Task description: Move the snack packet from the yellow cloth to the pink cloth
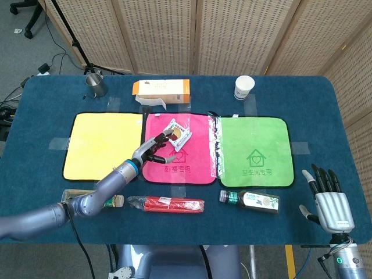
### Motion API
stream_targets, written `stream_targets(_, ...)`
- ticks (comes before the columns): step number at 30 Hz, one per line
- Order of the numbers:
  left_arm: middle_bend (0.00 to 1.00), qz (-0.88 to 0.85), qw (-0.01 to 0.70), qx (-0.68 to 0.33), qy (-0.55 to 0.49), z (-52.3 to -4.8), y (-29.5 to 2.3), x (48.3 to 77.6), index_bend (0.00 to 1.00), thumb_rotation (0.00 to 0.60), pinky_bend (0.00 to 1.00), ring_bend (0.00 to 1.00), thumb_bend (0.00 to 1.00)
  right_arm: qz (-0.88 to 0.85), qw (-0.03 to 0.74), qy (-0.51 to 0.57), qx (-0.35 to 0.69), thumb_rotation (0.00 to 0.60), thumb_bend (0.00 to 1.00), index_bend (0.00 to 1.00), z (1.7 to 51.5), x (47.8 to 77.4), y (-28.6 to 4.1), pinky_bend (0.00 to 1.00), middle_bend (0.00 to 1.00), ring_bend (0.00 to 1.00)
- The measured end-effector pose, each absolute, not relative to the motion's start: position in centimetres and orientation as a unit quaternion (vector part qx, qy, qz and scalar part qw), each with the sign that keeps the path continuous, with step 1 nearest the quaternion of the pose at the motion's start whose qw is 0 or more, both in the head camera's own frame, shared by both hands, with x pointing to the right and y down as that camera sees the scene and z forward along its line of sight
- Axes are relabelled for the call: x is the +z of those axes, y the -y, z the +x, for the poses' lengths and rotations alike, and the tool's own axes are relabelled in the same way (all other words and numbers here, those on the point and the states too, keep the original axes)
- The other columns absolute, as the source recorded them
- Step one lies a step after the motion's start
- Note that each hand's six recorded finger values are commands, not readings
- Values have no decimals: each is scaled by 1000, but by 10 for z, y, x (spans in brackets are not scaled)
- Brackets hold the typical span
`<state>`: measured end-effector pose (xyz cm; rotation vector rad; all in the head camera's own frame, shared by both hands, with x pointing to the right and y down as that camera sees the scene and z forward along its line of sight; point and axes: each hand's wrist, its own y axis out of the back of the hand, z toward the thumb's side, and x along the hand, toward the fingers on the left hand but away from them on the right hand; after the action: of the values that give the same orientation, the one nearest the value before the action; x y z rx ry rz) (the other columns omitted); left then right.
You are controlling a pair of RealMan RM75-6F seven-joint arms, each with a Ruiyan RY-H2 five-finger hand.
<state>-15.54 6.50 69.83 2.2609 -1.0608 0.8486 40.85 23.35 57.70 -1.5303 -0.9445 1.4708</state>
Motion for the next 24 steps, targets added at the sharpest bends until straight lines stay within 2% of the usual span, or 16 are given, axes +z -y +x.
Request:
stream_targets(4, 0, 830, 236, 302, 404, -181, -57, 679, 0, 600, 0, 0, 337, -607, 398, 372, 579, 600, 260, 96, 407, 577, -234, 0, 0, 0)
stream_targets(8, 0, 836, 174, 328, 403, -220, -53, 656, 0, 600, 0, 0, 334, -611, 400, 368, 576, 600, 260, 96, 403, 576, -235, 0, 0, 0)
stream_targets(14, 0, 828, -19, 390, 402, -275, -55, 628, 0, 600, 0, 0, 317, -616, 399, 365, 573, 600, 260, 95, 399, 576, -237, 0, 0, 0)
stream_targets(19, 0, 766, -234, 440, 406, -316, -68, 604, 0, 600, 0, 0, 315, -617, 399, 368, 570, 600, 260, 96, 399, 574, -238, 0, 0, 0)
stream_targets(24, 0, 673, -415, 492, 364, -354, -117, 587, 0, 600, 0, 0, 310, -619, 396, 374, 566, 600, 260, 96, 400, 570, -238, 0, 0, 0)
